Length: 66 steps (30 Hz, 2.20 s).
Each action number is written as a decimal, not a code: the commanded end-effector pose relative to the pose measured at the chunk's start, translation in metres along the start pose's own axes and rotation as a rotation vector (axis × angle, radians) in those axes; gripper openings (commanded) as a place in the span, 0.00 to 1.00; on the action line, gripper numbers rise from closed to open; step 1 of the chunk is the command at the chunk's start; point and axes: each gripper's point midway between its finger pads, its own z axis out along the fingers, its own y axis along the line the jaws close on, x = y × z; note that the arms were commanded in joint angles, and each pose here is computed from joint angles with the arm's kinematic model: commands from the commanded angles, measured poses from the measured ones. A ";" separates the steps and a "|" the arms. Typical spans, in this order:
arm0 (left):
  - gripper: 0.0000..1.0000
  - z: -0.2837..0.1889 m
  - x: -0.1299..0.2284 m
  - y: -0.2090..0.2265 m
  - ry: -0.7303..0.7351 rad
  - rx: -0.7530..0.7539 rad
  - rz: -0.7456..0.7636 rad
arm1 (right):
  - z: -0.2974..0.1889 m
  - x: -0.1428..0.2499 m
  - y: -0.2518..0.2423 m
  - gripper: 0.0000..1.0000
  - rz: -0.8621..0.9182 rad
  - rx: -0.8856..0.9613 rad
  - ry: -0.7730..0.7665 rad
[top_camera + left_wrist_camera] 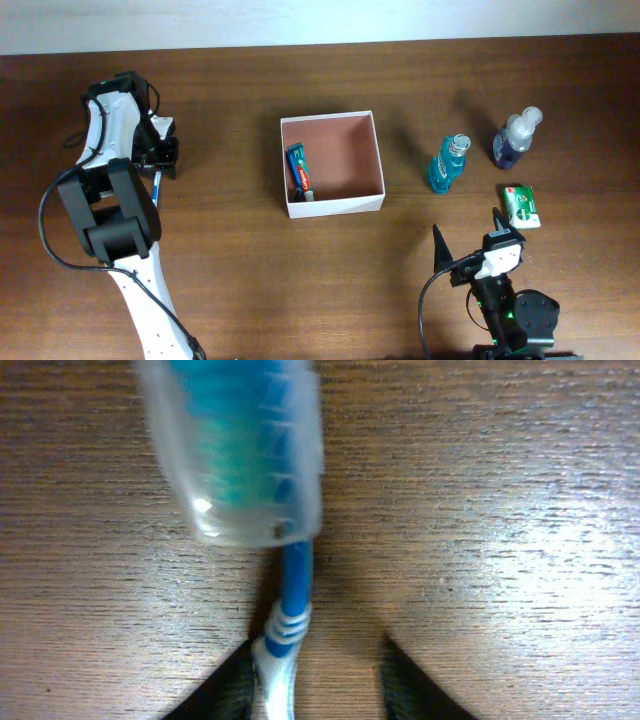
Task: Pack container
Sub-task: 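Lift the toothbrush and carry it over the pink box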
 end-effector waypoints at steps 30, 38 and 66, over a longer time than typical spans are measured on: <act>0.01 -0.038 -0.004 0.006 -0.010 -0.010 -0.043 | 0.000 0.003 0.000 0.98 0.004 0.005 0.001; 0.01 -0.094 -0.020 -0.029 -0.120 0.060 -0.027 | 0.000 0.003 0.000 0.98 0.004 0.005 0.001; 0.01 -0.179 0.035 -0.327 -0.191 0.295 0.078 | 0.000 0.003 0.000 0.98 0.004 0.005 0.001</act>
